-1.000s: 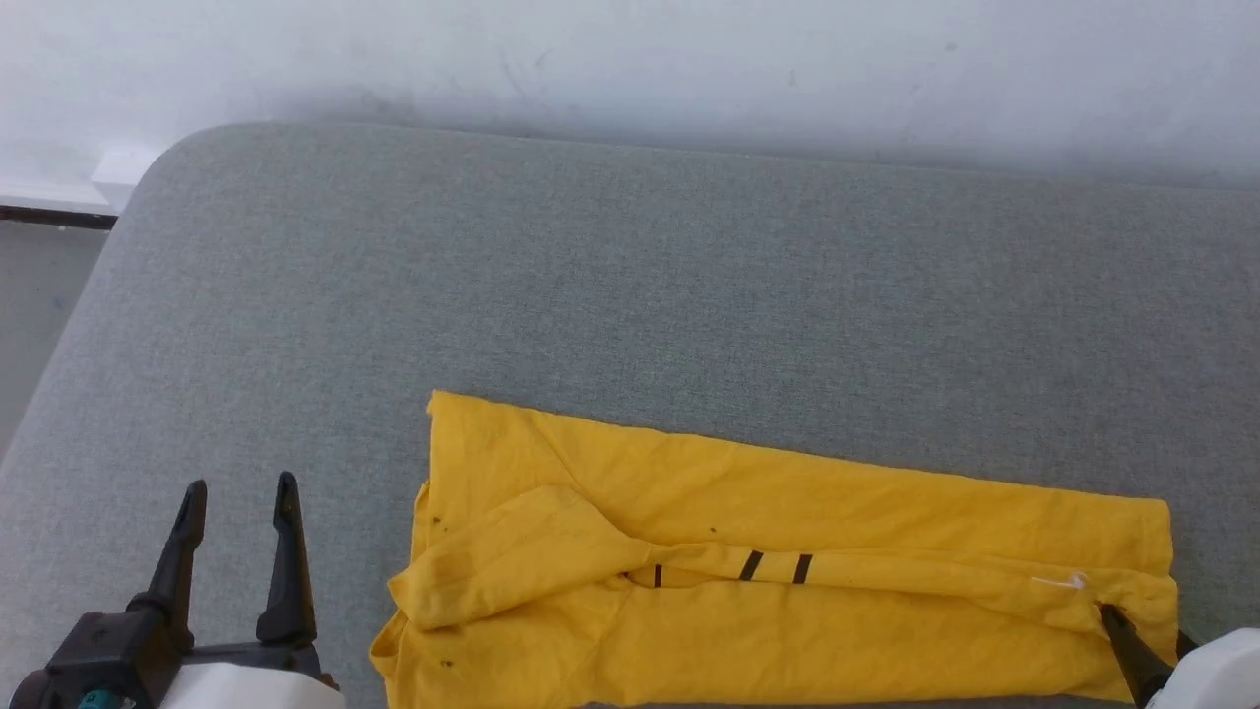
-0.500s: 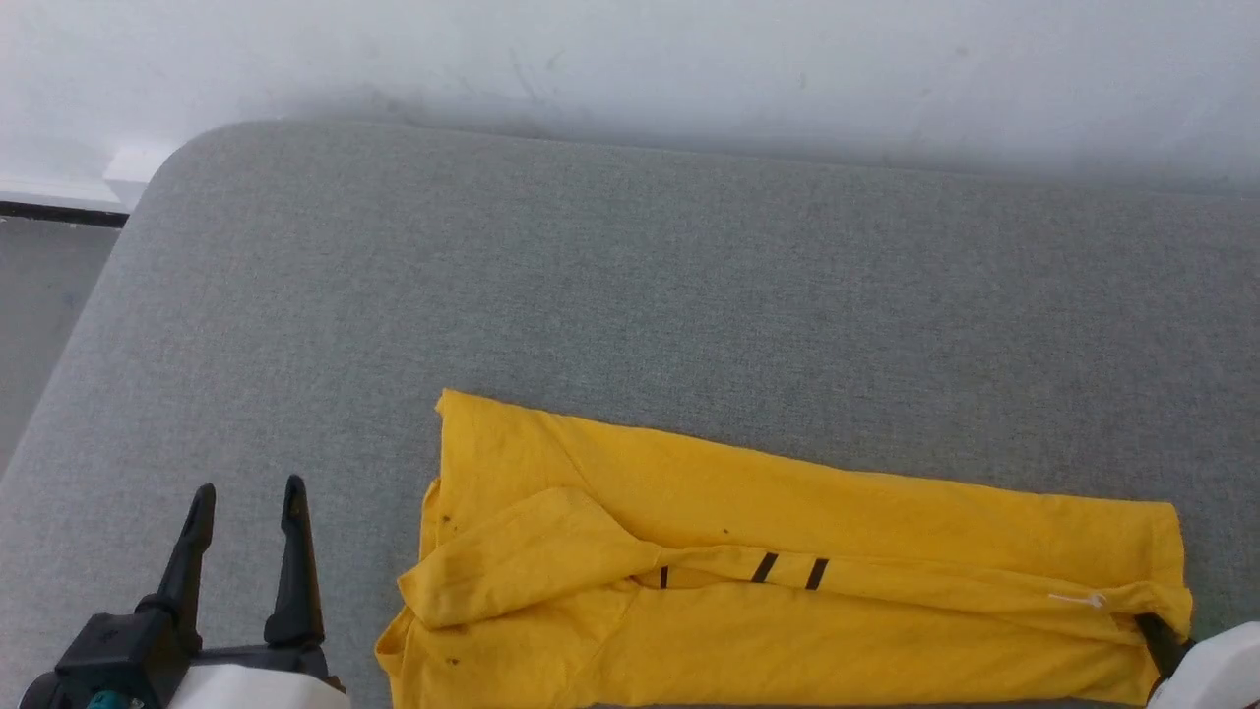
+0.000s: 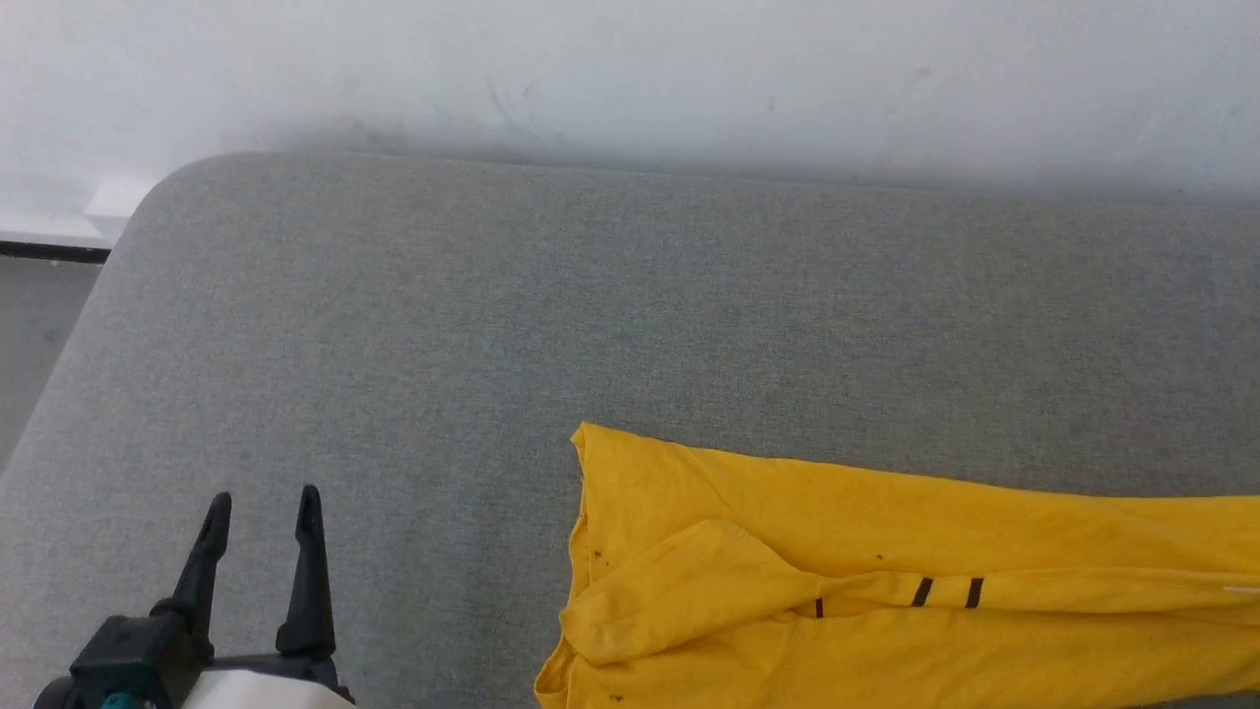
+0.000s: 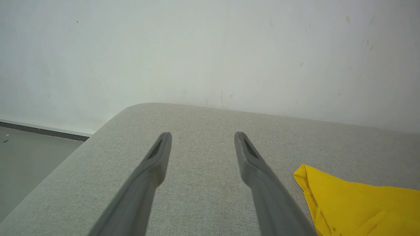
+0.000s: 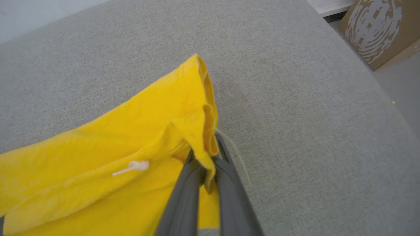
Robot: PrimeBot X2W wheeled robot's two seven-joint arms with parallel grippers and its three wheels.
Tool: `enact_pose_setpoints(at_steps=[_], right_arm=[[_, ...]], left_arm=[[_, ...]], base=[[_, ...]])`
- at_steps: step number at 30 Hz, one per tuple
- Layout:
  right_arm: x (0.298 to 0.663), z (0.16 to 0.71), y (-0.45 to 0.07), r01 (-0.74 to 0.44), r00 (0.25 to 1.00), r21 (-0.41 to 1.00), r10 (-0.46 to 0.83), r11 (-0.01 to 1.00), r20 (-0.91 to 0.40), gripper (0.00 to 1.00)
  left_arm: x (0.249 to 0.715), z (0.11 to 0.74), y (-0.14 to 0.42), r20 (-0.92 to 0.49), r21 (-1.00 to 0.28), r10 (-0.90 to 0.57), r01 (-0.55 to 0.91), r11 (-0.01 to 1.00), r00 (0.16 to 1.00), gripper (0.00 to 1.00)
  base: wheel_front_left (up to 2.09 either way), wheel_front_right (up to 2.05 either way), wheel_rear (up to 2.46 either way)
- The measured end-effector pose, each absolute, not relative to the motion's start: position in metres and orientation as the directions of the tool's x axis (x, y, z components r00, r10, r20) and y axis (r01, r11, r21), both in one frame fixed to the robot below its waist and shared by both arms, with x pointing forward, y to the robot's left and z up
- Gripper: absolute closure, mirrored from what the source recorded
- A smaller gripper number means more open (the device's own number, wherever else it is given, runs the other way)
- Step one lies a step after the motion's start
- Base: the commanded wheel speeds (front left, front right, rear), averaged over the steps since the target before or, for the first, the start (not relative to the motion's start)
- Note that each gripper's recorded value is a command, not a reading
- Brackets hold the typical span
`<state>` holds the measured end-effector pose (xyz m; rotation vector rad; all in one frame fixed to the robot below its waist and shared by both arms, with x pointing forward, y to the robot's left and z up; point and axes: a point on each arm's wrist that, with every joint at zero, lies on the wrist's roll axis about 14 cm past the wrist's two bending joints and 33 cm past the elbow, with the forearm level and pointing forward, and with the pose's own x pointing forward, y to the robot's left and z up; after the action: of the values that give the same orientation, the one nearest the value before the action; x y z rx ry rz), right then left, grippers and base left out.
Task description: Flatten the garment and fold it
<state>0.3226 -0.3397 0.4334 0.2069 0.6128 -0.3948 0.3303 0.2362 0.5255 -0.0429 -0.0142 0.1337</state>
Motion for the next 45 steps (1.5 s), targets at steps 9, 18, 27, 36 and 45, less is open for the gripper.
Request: enact_pose_setpoints(at_steps=[9,18,27,36,45], right_arm=[[0.343,0.454,-0.261,0.202,0.814,0.204,-0.049,0.958,-0.579,1.00],[0.356,0.465,-0.143,-0.141,0.778,0.317,0.303,0.938,-0.550,1.00],[0.357,0.478,-0.028,-0.443,0.641,0.425,0.610,0.789,-0.466,1.00],[0.345,0.472,0.051,-0.611,0.471,0.467,0.768,0.639,-0.435,1.00],[0.338,0.419,0.062,-0.646,0.360,0.392,0.714,0.655,-0.600,1.00]], left_arm=[[0.324,0.526,0.231,0.007,-0.056,0.118,-0.118,0.991,0.993,0.00],[0.316,0.525,0.238,-0.001,-0.070,0.150,-0.150,0.986,0.989,0.00],[0.308,0.518,0.245,-0.023,-0.085,0.188,-0.190,0.978,0.982,0.00],[0.304,0.512,0.250,-0.038,-0.094,0.210,-0.213,0.973,0.977,0.00],[0.302,0.504,0.252,-0.058,-0.109,0.231,-0.236,0.966,0.971,0.00]], base=[[0.00,0.00,0.00],[0.00,0.00,0.00],[0.00,0.00,0.00],[0.00,0.00,0.00],[0.00,0.00,0.00]])
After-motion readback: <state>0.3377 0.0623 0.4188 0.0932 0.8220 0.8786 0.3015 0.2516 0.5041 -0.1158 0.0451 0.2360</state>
